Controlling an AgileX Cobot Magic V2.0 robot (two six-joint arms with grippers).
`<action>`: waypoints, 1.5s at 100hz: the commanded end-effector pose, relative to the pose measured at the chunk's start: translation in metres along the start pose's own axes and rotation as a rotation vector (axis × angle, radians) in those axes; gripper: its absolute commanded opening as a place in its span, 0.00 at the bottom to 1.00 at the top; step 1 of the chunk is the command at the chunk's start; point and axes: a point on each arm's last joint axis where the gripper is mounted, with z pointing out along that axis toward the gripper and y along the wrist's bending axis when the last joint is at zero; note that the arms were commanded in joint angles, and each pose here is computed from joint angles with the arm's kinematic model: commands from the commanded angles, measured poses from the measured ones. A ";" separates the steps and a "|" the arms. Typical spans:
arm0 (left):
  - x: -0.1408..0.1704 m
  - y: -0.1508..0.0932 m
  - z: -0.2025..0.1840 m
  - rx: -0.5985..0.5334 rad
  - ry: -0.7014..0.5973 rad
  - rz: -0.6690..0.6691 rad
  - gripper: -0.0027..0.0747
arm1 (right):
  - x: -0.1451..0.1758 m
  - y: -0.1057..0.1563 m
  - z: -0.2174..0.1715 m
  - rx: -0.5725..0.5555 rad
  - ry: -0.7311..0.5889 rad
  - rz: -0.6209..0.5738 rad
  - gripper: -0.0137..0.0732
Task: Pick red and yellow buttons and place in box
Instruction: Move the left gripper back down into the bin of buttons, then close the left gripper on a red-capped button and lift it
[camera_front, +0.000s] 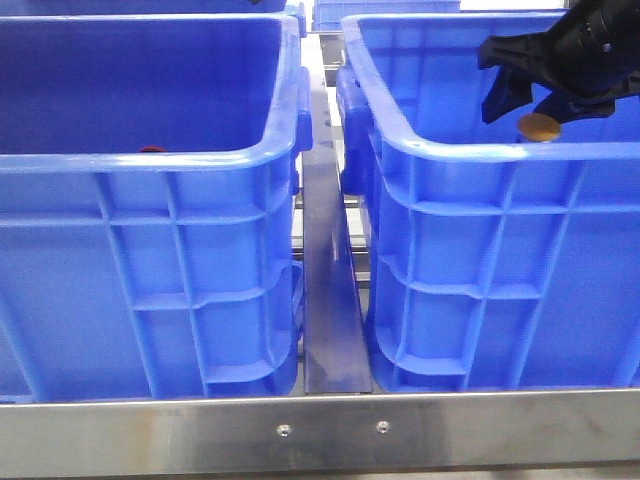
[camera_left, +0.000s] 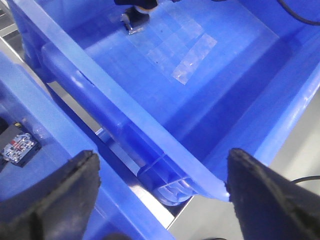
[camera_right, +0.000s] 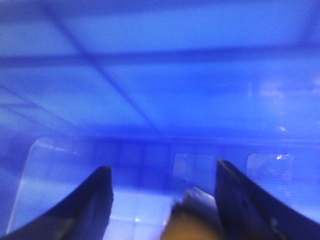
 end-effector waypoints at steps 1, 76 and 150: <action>-0.016 -0.004 -0.016 0.021 -0.115 -0.016 0.68 | -0.020 0.004 -0.015 0.002 -0.078 -0.009 0.72; -0.020 0.069 -0.038 -0.268 -0.008 -0.254 0.66 | -0.050 0.012 -0.075 -0.055 -0.181 -0.072 0.72; 0.008 0.151 0.036 -0.481 0.334 -0.385 0.66 | -0.023 0.025 -0.171 -0.071 -0.301 -0.095 0.72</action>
